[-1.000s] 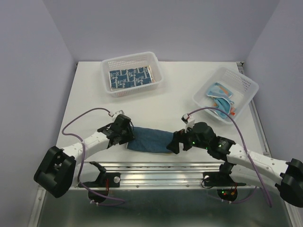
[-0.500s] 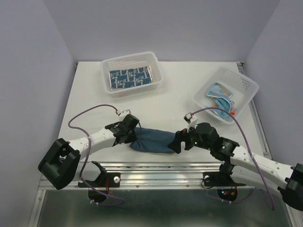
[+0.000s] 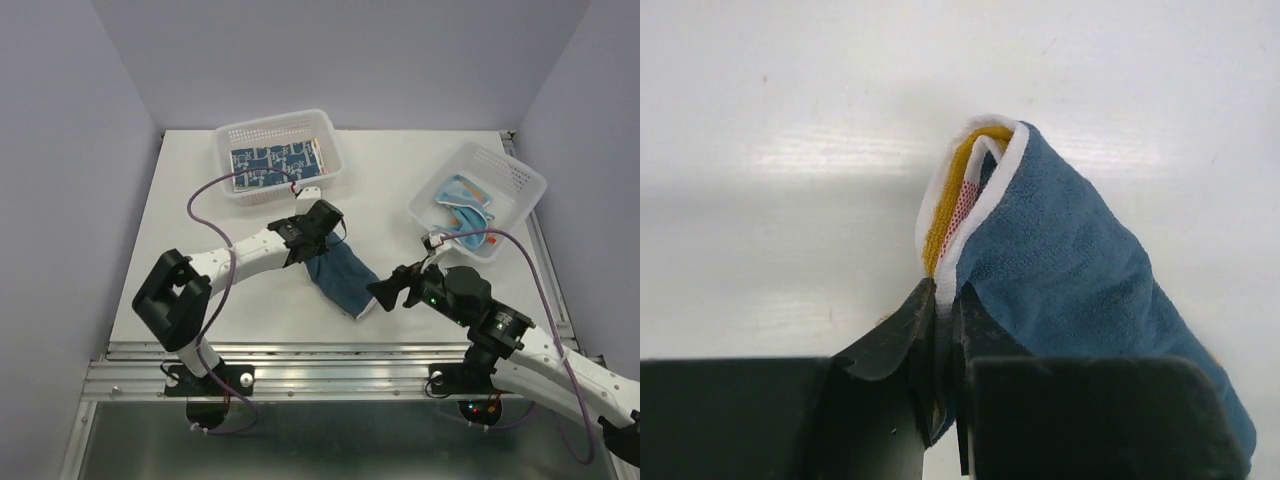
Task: Fold and stack the towels
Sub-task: Neatly place the folded towel into the bin
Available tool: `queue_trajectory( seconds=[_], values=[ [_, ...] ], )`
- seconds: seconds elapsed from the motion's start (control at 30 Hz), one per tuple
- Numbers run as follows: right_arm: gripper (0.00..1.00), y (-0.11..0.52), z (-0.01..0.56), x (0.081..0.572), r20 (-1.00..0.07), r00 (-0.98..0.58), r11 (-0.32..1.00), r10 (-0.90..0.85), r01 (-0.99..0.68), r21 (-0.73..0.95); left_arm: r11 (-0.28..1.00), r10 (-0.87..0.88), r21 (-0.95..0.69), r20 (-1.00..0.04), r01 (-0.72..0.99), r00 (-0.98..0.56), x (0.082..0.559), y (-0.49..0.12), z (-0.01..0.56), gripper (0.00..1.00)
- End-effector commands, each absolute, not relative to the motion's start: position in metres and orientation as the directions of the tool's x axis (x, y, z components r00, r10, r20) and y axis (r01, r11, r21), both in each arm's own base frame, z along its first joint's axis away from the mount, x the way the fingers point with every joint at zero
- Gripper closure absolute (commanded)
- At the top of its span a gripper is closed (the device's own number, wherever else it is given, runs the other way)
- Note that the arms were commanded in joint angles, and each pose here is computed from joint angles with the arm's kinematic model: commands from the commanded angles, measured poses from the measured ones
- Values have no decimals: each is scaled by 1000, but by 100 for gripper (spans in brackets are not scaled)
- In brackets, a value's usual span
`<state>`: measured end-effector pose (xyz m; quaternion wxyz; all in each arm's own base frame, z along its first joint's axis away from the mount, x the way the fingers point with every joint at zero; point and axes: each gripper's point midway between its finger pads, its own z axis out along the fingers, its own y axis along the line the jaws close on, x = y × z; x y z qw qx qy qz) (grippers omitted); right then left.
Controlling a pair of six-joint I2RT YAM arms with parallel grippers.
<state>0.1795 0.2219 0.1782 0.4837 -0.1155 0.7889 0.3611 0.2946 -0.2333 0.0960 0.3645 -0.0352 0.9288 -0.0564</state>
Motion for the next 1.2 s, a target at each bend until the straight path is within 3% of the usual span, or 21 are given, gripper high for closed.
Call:
queue_trajectory(
  seconds=[0.0, 0.27, 0.57, 0.77, 1.17],
  values=[
    [0, 204, 182, 188, -865, -445, 757, 232, -476, 447, 999, -1, 28, -751, -33, -660, 336, -245, 124, 100],
    [0, 191, 184, 190, -873, -408, 777, 268, -445, 446, 972, 193, 235, -807, -2, -558, 401, -274, 175, 100],
    [0, 185, 180, 195, -872, -405, 802, 276, -402, 441, 956, 259, 292, -869, -15, -422, 460, -297, 241, 100],
    [0, 182, 181, 196, -873, -392, 807, 291, -390, 444, 971, 222, 238, -909, -1, -352, 501, -290, 283, 100],
    [0, 178, 180, 200, -876, -379, 819, 298, -369, 439, 995, 10, 38, -958, -93, -287, 579, -190, 316, 100]
  ],
)
